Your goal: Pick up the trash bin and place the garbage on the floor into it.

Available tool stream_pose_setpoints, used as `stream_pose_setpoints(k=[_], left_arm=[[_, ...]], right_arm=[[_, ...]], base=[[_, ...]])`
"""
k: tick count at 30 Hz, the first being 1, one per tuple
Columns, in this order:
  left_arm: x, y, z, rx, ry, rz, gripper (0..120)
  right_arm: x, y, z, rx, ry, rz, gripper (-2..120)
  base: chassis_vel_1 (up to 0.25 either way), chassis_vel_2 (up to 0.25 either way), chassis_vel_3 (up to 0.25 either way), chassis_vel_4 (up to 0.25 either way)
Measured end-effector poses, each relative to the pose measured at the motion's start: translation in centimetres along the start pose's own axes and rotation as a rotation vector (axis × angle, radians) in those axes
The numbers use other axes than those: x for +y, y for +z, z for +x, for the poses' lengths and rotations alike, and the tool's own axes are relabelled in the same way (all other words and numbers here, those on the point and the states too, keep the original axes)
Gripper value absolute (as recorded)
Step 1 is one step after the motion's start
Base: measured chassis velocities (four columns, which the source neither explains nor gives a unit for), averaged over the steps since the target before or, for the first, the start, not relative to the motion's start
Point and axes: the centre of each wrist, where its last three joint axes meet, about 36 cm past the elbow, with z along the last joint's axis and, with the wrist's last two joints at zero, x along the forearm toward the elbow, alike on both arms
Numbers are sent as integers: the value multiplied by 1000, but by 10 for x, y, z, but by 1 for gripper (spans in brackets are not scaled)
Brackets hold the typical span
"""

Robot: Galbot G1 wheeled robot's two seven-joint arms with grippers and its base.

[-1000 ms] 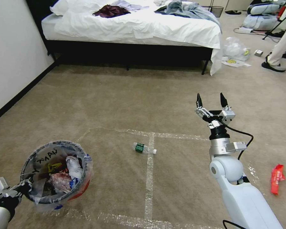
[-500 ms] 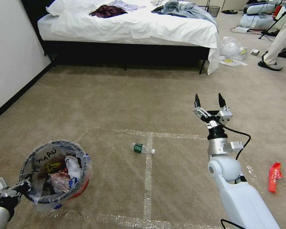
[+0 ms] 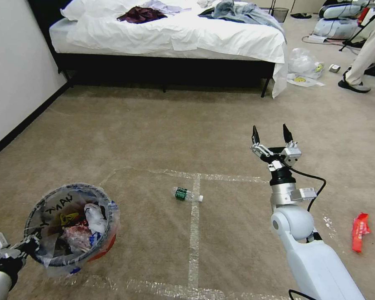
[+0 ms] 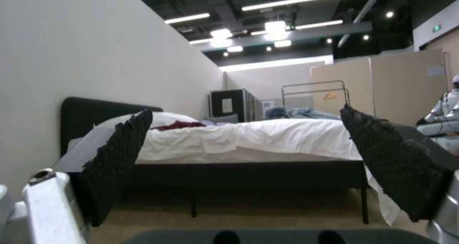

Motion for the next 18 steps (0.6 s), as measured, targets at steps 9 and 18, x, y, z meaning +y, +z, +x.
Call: stream_pose_setpoints(k=[9,18], left_arm=[[-1,0,1,-2,0,0,1],[-1,0,1,-5,1,0,1]], right_arm=[[-1,-1,2,-1,1,2,100],[-1,-1,3,-1,0,5,100]], base=[[0,0,0,0],[0,0,0,0]])
